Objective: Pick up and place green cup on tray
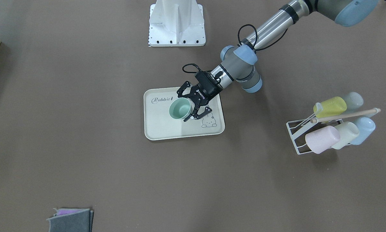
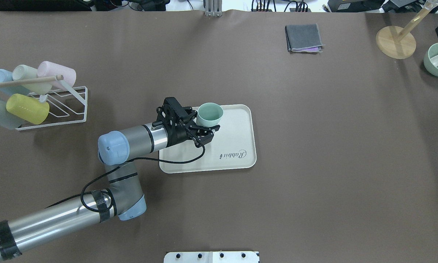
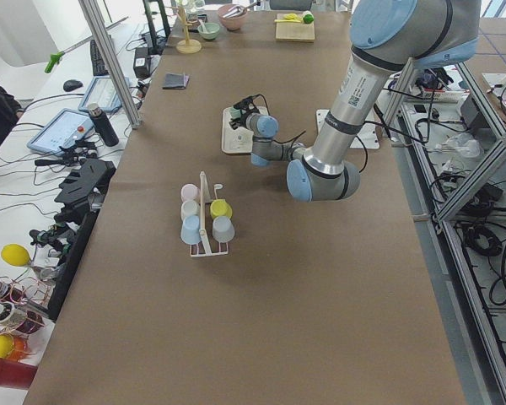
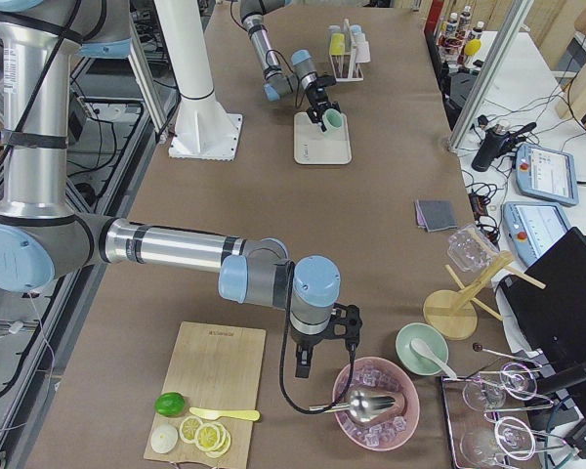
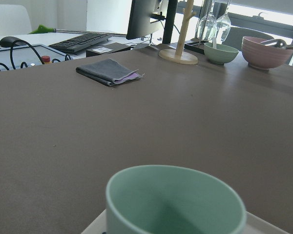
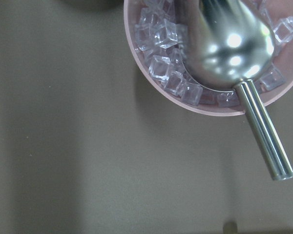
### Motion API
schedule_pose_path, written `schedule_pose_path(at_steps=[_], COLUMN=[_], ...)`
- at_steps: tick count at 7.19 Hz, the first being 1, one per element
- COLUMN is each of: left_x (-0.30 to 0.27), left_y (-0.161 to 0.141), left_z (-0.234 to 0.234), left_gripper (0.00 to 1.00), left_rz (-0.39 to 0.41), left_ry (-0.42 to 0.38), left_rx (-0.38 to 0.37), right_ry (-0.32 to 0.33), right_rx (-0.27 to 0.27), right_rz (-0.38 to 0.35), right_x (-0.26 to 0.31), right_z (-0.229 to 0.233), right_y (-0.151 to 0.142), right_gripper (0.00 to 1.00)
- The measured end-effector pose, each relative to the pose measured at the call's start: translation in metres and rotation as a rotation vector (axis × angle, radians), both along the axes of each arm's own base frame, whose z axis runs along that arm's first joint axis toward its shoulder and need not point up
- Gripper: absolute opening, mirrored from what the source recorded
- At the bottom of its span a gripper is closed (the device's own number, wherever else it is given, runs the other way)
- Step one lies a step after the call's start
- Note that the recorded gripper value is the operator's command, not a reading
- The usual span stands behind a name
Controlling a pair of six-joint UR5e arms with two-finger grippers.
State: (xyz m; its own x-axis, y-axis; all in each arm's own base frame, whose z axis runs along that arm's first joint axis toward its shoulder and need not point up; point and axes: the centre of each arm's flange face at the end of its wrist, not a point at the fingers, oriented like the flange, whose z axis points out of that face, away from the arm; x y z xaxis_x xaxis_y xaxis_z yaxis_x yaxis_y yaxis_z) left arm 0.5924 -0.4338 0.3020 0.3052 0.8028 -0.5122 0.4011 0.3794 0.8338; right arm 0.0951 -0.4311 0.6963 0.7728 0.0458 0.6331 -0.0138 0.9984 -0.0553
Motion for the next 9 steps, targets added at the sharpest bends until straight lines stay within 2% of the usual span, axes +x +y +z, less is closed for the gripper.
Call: schedule_pose_path(at_steps=[1,2,3,5,7,9], left_x=[0.0,0.0,0.0,-0.004,-0.02,-0.034], left_y=[0.001,0.001,0.001,0.004,0.013,0.02], left_z=[0.004,0.005,0.006,0.014,0.025,0.026], left_gripper=[0.24,0.69,0.97,0.98,0.98,0.98], left_rz=[0.001,0.001,0.001,0.003,0.005,0.012], left_ry=[0.001,0.002,0.001,0.0,0.028,0.057], left_rx=[0.0,0.0,0.0,0.0,0.012,0.011], right_ry=[0.001,0.001,0.001,0.002,0.007,0.013], right_rx=[0.003,0.005,0.007,0.017,0.038,0.035], right_rz=[-0.003,-0.005,-0.007,-0.017,-0.03,-0.029], right_x=[-0.001,-0.002,-0.002,-0.005,-0.009,-0.01], right_z=[-0.001,-0.002,-0.003,-0.005,-0.007,-0.005], right_y=[-0.001,-0.002,-0.003,-0.005,-0.009,-0.009], right_gripper=[1.0,1.0,1.0,1.0,1.0,1.0])
